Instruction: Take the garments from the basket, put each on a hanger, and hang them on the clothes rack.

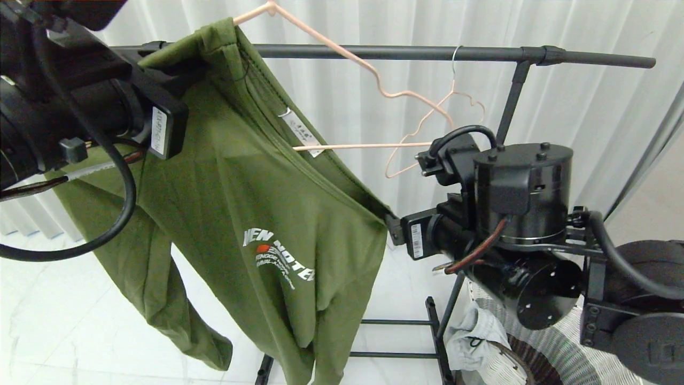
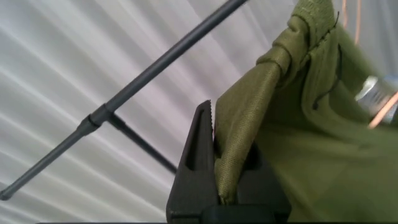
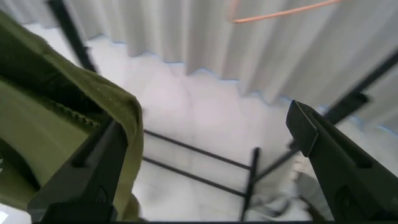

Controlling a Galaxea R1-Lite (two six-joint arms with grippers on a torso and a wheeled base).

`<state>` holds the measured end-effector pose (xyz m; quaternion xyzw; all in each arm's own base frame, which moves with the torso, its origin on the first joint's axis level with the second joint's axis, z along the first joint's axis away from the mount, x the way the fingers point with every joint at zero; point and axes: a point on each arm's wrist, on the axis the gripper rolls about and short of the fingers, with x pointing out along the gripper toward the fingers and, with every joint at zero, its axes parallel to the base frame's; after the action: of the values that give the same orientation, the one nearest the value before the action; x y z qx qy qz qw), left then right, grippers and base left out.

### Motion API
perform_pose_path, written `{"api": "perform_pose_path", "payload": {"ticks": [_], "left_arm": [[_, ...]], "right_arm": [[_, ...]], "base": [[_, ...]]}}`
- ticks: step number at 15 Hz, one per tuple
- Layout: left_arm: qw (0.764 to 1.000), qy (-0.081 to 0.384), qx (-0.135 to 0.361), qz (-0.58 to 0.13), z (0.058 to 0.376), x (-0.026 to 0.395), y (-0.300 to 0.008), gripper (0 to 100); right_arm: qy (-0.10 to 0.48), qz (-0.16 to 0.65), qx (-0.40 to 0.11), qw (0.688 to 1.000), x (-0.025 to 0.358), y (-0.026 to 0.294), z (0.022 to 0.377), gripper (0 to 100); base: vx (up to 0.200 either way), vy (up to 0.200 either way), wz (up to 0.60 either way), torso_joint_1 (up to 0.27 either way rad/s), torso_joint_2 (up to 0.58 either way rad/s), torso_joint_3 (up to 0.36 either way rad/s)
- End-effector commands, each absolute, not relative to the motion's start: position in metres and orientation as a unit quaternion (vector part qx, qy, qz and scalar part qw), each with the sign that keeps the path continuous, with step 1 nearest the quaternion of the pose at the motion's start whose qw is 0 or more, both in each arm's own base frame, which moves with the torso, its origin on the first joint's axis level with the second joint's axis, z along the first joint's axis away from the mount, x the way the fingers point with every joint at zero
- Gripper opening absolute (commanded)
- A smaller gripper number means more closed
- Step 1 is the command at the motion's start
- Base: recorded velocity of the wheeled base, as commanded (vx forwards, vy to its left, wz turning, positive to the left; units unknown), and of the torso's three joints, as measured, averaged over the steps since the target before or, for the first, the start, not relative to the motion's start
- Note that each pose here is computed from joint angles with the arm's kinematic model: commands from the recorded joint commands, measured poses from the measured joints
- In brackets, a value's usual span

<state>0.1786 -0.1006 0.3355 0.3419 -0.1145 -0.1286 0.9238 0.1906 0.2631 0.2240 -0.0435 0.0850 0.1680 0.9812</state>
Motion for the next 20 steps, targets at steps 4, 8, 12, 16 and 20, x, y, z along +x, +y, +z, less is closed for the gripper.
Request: {"api": "perform_pose_path", "payload": {"ticks": [4, 8, 12, 16, 20], "left_arm": [[0.918, -0.099, 0.361, -0.129, 0.323, 0.177, -0.097, 0], [0.910, -0.080, 0.387, -0.125, 0.309, 0.176, -0.091, 0], [0.904, -0.062, 0.403, -0.129, 0.297, 0.177, -0.090, 0], [0.913, -0.051, 0.384, -0.132, 0.290, 0.179, -0.091, 0], [0.928, -0.062, 0.341, -0.134, 0.285, 0.176, -0.091, 0]], "right_arm": [[0.059, 0.091, -0.035, 0.993, 0.217, 0.214, 0.248, 100], [0.043, 0.072, -0.026, 0.996, 0.218, 0.196, 0.260, 100], [0.038, 0.080, -0.023, 0.996, 0.205, 0.188, 0.272, 100], [0.043, 0.164, -0.029, 0.985, 0.164, 0.191, 0.286, 100], [0.035, 0.268, -0.071, 0.960, 0.149, 0.188, 0.294, 100]], "base": [[0.000, 0.000, 0.00, 0.000, 0.00, 0.000], [0.000, 0.000, 0.00, 0.000, 0.00, 0.000], [0.000, 0.000, 0.00, 0.000, 0.00, 0.000], [0.000, 0.000, 0.00, 0.000, 0.00, 0.000], [0.000, 0.000, 0.00, 0.000, 0.00, 0.000]]}}
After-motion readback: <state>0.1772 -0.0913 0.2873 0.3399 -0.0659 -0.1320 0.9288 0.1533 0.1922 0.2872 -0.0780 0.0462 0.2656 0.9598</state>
